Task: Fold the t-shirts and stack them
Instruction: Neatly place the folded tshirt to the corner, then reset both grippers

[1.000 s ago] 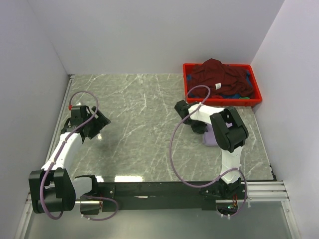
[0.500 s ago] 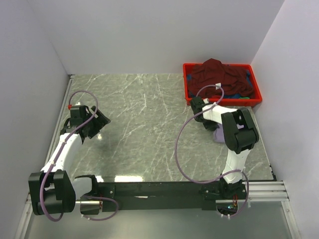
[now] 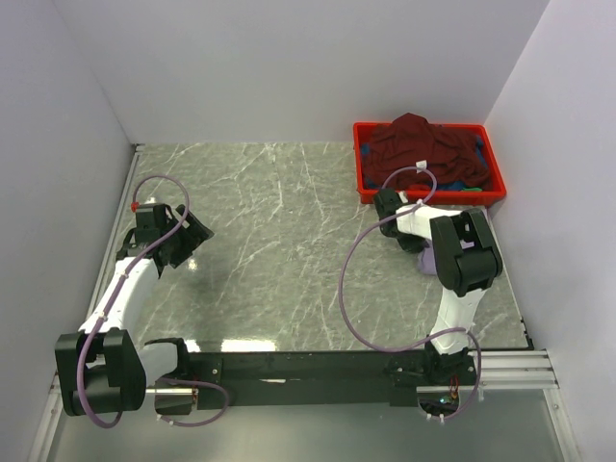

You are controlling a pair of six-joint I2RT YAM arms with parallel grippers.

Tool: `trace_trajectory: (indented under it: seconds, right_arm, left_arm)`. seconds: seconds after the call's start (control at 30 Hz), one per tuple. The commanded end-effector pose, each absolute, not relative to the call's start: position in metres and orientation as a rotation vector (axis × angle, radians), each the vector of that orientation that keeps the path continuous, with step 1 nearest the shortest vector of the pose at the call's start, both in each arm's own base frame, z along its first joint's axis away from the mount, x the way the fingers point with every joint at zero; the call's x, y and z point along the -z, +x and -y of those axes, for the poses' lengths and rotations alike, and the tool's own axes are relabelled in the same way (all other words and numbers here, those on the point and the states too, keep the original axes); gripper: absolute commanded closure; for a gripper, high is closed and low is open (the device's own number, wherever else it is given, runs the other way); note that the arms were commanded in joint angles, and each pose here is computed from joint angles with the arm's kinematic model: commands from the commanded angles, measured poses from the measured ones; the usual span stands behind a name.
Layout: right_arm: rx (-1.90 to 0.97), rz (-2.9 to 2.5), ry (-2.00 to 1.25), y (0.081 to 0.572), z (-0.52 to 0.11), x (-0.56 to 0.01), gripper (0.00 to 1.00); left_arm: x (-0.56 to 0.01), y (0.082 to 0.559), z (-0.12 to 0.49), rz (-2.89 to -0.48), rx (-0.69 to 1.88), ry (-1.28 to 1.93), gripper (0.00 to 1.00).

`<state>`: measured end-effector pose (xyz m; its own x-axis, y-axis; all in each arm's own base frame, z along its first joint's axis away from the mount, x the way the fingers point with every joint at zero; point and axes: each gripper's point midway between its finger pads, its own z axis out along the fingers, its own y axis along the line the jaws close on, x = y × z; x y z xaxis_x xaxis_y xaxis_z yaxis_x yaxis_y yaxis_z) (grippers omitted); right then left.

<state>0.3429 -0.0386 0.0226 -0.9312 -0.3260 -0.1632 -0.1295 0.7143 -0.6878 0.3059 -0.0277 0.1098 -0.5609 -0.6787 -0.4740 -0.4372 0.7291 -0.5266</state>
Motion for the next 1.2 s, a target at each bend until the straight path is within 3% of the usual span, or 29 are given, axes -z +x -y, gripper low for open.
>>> trace_trajectory:
  seconds: [0.0, 0.27, 0.37, 0.4, 0.5, 0.67, 0.83, 0.93, 1.17]
  right_arm:
    - [1.079, -2.578, -0.311, 0.345, 0.047, -0.044, 1.00]
    - [1.096, -2.593, -0.283, 0.337, 0.049, -0.047, 0.97]
    - [1.055, -2.577, -0.244, 0.341, 0.036, -0.062, 0.79]
    - [1.032, -2.565, -0.232, 0.343, 0.029, -0.068, 0.67]
    - [0.920, -2.532, -0.144, 0.347, 0.008, -0.094, 0.51]
    - [0.577, -2.446, 0.024, 0.350, -0.025, -0.160, 0.43]
    - [0.302, -2.250, 0.144, 0.335, -0.037, -0.238, 0.27]
    - [0.200, -2.069, 0.203, 0.304, -0.026, -0.296, 0.20]
    - [-0.010, -1.756, 0.239, 0.230, -0.009, -0.355, 0.14]
  left_arm:
    - [-0.121, 0.312, 0.028, -2.207, 0.483, -0.799, 0.14]
    - [-0.123, 0.311, 0.029, -2.201, 0.490, -0.793, 0.14]
    - [-0.122, 0.311, 0.028, -2.204, 0.488, -0.795, 0.13]
    - [-0.123, 0.311, 0.028, -2.201, 0.485, -0.796, 0.13]
    - [-0.121, 0.313, 0.024, -2.199, 0.463, -0.822, 0.12]
    - [-0.130, 0.314, 0.020, -2.192, 0.442, -0.848, 0.10]
    - [-0.164, 0.313, 0.010, -2.145, 0.383, -0.844, 0.06]
    - [-0.192, 0.304, 0.002, -2.099, 0.327, -0.838, 0.01]
    - [-0.277, 0.260, -0.042, -1.839, 0.086, -0.864, 0.01]
